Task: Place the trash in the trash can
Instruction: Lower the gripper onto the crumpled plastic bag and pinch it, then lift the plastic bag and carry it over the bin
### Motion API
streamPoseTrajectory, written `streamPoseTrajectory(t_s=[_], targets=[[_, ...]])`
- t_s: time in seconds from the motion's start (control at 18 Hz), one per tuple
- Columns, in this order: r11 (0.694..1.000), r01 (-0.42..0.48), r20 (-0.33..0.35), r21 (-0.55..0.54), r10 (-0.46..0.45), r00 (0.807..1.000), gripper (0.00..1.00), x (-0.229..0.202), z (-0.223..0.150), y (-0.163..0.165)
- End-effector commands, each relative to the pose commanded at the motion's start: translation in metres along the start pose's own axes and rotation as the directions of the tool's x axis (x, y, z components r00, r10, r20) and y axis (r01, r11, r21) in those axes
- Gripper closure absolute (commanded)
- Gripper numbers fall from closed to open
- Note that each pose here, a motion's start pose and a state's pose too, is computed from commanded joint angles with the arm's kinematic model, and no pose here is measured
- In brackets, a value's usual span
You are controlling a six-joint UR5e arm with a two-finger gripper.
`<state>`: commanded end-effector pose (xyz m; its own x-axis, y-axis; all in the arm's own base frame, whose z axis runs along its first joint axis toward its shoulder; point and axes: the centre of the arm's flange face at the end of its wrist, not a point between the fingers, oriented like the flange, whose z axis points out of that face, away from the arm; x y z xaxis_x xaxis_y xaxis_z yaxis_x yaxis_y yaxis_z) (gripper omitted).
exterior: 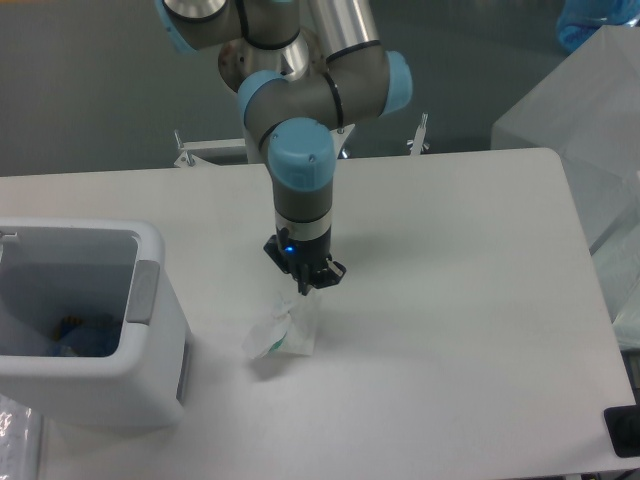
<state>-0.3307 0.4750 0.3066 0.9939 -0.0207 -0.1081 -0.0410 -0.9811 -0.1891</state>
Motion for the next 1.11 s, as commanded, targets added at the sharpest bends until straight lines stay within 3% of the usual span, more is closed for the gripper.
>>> streamPoseTrajectory(t_s=[0.17,0.28,0.56,0.72,0.94,1.11], targets=[[0.987,0.092,0.003,0.134,-0.093,0.996,1.00,-0.029,-0.044,-0.001],[0.955,0.160,-0.024,0.249,-0.159,0.987,1.00,-0.044,-0.079,-0.013],[0.816,0.378,-0.093,0.437,-0.376,0.922,1.00,-0.059,-0.174,-0.042],[0.739,0.452,-0.122,0.500,-0.457,0.881,1.00,-0.049,-0.227,-0.052],[0.672,0.473,-0.160,0.571,-0.474,0.866,1.00,0.005,-0.294,-0.054],[0.680,0.436,-0.163,0.589,-0.429,0.888,1.00,0.039,-0.310,-0.062]])
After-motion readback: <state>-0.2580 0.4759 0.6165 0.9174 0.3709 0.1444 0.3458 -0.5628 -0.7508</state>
